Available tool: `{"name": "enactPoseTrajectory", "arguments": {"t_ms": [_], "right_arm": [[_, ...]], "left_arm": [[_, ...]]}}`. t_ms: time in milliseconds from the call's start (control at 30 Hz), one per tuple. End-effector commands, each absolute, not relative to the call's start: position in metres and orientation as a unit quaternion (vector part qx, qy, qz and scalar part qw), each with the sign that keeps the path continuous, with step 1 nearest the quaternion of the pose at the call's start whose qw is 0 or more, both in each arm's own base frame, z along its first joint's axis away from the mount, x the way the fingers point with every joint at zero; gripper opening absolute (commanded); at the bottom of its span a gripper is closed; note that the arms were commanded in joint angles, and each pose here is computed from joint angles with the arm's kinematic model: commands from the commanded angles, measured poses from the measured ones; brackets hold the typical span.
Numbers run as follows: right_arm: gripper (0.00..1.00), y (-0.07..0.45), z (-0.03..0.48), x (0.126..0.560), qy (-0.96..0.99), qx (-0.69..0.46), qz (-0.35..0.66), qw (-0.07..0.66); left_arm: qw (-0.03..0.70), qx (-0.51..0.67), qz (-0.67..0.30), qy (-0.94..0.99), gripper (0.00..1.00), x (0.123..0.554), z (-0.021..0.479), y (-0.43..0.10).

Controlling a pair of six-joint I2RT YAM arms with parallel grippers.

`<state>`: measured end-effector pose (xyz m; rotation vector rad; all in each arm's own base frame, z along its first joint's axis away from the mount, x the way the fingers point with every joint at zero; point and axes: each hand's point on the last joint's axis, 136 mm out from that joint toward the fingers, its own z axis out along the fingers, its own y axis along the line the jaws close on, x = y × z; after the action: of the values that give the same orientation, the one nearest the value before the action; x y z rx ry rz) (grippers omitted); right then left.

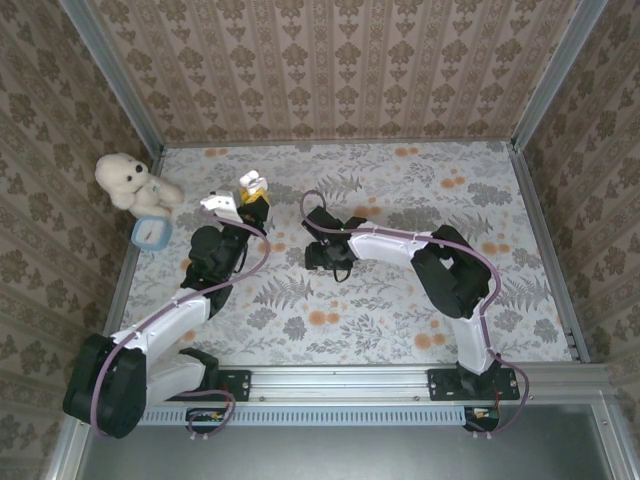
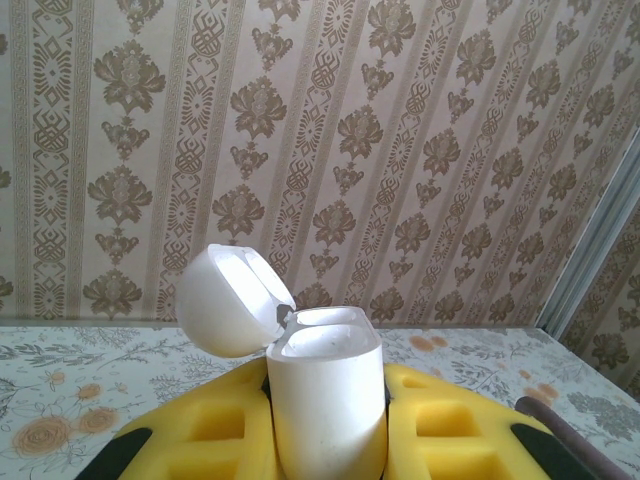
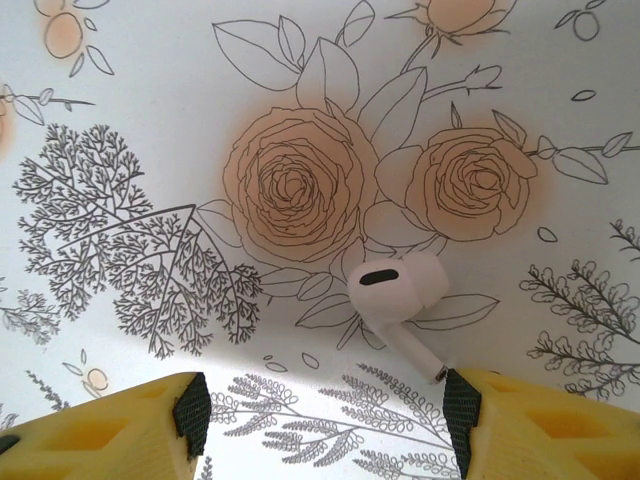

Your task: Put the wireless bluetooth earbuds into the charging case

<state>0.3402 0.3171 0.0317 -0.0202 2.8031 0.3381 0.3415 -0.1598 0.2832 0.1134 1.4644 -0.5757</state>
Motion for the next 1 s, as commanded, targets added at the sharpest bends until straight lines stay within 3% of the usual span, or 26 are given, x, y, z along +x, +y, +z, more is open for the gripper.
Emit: {"name": "enactPoseTrajectory", "arguments": {"t_ms": [0, 333, 967], "right_arm": [[0.67, 0.305, 0.061, 0.354, 0.976, 0.011, 0.114, 0.187], [0.68, 0.292, 0.063, 0.387, 0.976, 0.04, 0.094, 0.194], [0.62, 0.298, 0.031, 0.37, 0.987, -0.009, 0.018, 0.158]], "left_arm": [[0.716, 0.052, -0.276, 0.64, 0.0, 0.341, 0.303, -0.164], [0.716, 0.053, -0.276, 0.639, 0.0, 0.34, 0.305, -0.165], [0.714, 0.054, -0.274, 0.642, 0.0, 0.341, 0.305, -0.165]]}}
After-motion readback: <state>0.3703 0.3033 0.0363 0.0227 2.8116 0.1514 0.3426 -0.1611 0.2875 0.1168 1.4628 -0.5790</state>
